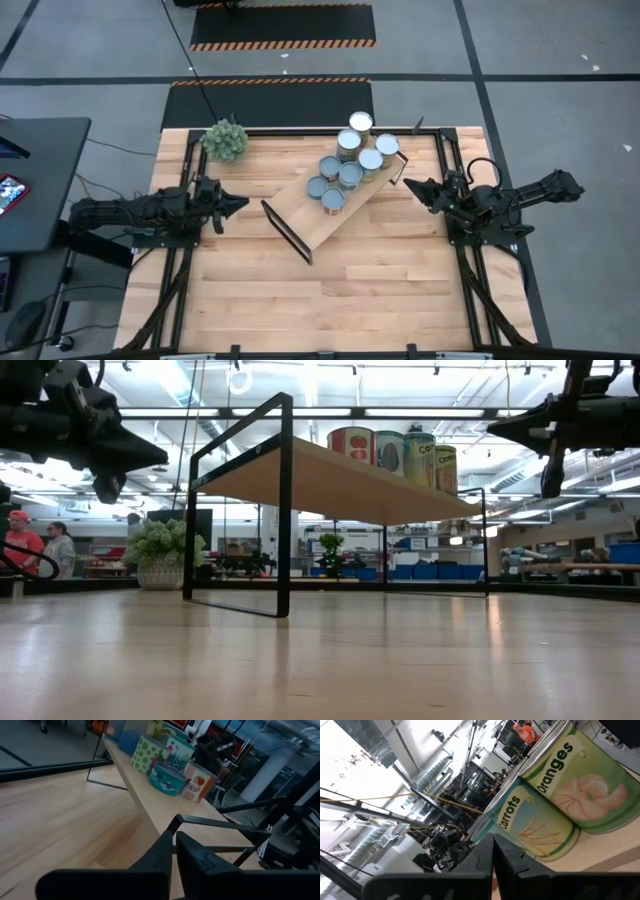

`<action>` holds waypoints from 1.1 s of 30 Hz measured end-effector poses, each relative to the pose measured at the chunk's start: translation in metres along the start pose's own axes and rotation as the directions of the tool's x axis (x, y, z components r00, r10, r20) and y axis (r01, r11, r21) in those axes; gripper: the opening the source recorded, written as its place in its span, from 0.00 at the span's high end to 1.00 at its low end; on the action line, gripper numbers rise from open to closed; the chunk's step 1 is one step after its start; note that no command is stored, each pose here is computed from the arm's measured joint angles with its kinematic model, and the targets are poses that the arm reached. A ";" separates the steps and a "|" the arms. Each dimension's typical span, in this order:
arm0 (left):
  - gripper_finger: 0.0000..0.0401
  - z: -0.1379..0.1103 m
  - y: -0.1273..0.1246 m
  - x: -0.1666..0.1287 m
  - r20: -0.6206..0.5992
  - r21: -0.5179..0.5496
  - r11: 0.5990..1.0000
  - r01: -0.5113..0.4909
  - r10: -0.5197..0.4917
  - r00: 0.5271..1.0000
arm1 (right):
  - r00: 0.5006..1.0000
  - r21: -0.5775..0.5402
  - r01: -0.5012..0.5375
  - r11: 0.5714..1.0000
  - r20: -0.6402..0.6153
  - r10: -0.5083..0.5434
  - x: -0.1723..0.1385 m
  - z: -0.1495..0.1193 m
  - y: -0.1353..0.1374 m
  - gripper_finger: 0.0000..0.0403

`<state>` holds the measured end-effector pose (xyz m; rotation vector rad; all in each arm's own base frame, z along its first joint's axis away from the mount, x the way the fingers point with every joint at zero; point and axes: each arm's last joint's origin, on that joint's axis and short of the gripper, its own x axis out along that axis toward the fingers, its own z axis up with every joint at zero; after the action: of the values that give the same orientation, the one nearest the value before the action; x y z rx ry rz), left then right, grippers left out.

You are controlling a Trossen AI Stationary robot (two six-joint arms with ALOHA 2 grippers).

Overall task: Pick and place cans onto a shelf
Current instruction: Return to Home Position

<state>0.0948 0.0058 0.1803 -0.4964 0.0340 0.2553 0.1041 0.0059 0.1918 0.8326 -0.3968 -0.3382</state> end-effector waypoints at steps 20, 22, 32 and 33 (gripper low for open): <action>0.91 0.000 0.000 0.000 -0.001 0.001 1.000 0.000 0.000 1.000 | 1.000 0.000 0.000 1.000 0.001 0.000 0.000 0.000 0.000 0.96; 0.91 0.000 0.000 0.000 -0.001 0.001 1.000 0.000 0.000 1.000 | 1.000 0.000 0.000 1.000 0.001 0.000 0.000 0.000 0.000 0.96; 0.91 0.000 0.000 0.000 0.000 0.000 1.000 0.000 0.000 1.000 | 1.000 0.000 0.000 1.000 0.001 0.000 0.000 0.000 0.000 0.96; 0.91 0.000 0.000 0.000 0.000 0.000 1.000 0.000 0.000 1.000 | 1.000 0.000 0.000 1.000 0.001 0.000 0.000 0.000 0.000 0.96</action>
<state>0.0951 0.0058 0.1806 -0.4961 0.0343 0.2553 0.1041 0.0058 0.1918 0.8329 -0.3976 -0.3383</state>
